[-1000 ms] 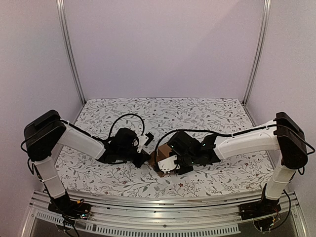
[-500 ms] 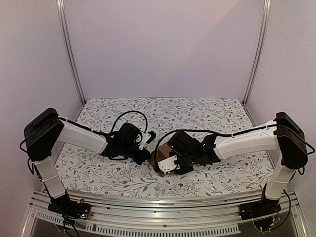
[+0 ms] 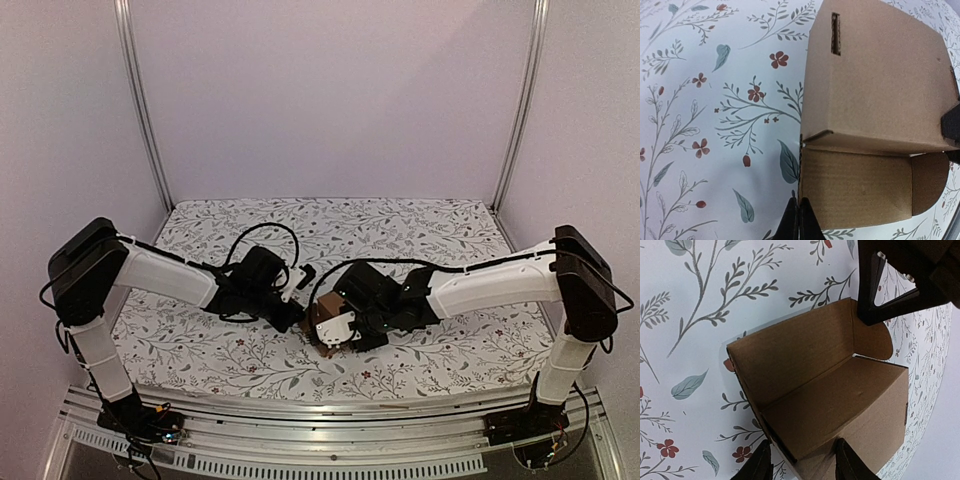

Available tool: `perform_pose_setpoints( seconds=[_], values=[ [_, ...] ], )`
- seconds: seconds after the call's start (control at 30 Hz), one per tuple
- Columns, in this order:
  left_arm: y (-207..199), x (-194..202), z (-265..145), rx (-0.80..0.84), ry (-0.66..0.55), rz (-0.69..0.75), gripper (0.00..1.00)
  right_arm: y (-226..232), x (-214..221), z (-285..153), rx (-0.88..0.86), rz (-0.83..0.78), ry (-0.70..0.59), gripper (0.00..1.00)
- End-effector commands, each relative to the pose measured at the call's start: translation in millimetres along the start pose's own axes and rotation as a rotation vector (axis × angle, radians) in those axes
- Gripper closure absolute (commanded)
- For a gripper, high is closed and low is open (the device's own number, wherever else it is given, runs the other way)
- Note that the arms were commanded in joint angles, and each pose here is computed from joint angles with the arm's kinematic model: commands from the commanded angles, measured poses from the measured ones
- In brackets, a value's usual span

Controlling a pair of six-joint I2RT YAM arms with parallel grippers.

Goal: Fold the paper box

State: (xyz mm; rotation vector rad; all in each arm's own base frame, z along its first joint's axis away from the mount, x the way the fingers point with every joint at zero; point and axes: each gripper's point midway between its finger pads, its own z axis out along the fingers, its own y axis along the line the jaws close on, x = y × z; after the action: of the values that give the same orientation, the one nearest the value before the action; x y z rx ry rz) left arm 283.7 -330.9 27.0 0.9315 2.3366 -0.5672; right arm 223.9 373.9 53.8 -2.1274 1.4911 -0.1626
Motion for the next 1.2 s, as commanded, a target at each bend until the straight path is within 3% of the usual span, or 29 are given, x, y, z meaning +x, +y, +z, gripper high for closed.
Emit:
perform_pose_setpoints(
  seconds=[0.0,0.2,0.63,1.17],
  values=[
    [-6.4,-15.9,-5.8,0.035,-0.023,0.003,1.00,93.0,34.7,27.8,-0.327,-0.018,0.120,0.59],
    [-7.6,-18.9,-7.2,0.040,-0.022,0.008,1.00,88.8,34.8,32.5,-0.311,0.011,0.150,0.63],
    [-6.7,-23.0,-7.8,0.047,-0.030,0.015,1.00,93.3,35.5,32.4,-0.340,0.024,0.162,0.61],
    [-9.8,-32.4,-12.0,0.049,0.059,0.004,1.00,94.5,38.0,36.6,-0.340,0.022,0.178,0.64]
  ],
)
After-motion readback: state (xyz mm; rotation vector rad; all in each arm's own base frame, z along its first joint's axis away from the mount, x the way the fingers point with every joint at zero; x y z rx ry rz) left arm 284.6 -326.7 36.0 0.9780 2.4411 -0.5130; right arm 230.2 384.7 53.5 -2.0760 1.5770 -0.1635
